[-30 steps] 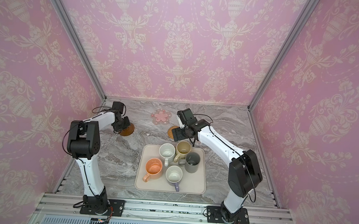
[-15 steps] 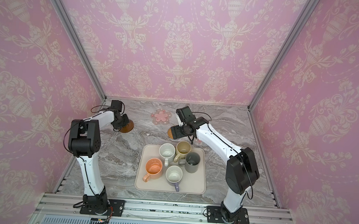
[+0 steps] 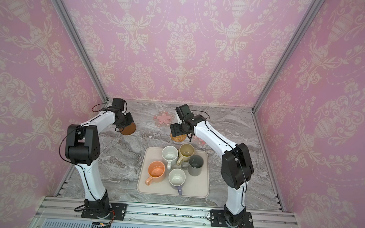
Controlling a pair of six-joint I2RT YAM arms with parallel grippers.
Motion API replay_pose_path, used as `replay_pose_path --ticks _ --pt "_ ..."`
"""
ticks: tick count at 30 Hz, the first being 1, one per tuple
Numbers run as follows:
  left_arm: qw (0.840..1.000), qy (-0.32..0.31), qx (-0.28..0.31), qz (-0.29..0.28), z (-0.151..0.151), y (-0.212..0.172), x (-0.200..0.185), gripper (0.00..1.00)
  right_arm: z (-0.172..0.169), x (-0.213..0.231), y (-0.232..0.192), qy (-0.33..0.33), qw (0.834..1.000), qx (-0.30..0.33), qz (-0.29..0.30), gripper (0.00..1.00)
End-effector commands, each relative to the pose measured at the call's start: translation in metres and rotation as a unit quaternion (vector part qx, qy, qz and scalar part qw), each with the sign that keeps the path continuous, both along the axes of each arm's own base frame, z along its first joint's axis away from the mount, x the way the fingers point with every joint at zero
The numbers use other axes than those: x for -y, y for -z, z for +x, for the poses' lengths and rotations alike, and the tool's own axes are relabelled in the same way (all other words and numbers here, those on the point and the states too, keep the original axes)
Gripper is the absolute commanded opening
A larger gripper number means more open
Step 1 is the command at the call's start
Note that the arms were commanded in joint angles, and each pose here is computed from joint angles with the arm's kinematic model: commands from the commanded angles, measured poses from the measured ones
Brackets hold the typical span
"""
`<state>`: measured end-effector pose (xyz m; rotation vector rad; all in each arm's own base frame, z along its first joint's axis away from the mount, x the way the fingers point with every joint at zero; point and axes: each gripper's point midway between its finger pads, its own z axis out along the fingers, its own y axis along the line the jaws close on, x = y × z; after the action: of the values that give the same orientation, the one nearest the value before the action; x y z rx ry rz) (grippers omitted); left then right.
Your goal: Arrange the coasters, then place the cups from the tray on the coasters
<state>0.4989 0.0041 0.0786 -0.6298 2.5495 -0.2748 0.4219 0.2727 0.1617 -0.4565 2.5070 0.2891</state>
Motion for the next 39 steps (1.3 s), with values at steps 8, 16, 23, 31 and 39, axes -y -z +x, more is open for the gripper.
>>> replay_pose_path --ticks 8,16,23,31,39 --pt "0.993 0.094 0.053 -0.05 0.04 -0.008 0.079 0.27 0.041 -0.038 -0.003 -0.013 0.997 0.028 0.07 0.88" --pt "0.99 0.106 0.058 -0.07 0.064 0.004 0.107 0.37 0.089 -0.039 0.022 0.03 0.989 -0.017 0.145 0.82" --pt "0.989 0.09 0.065 -0.098 0.081 0.018 0.117 0.37 0.12 -0.045 0.052 0.051 0.98 -0.048 0.185 0.77" --pt "0.988 0.08 0.065 -0.119 0.092 0.032 0.124 0.37 0.139 -0.05 0.082 0.068 0.97 -0.075 0.221 0.76" --pt "0.987 0.077 0.054 -0.128 0.091 0.046 0.128 0.37 0.151 -0.056 0.099 0.082 0.963 -0.082 0.244 0.76"
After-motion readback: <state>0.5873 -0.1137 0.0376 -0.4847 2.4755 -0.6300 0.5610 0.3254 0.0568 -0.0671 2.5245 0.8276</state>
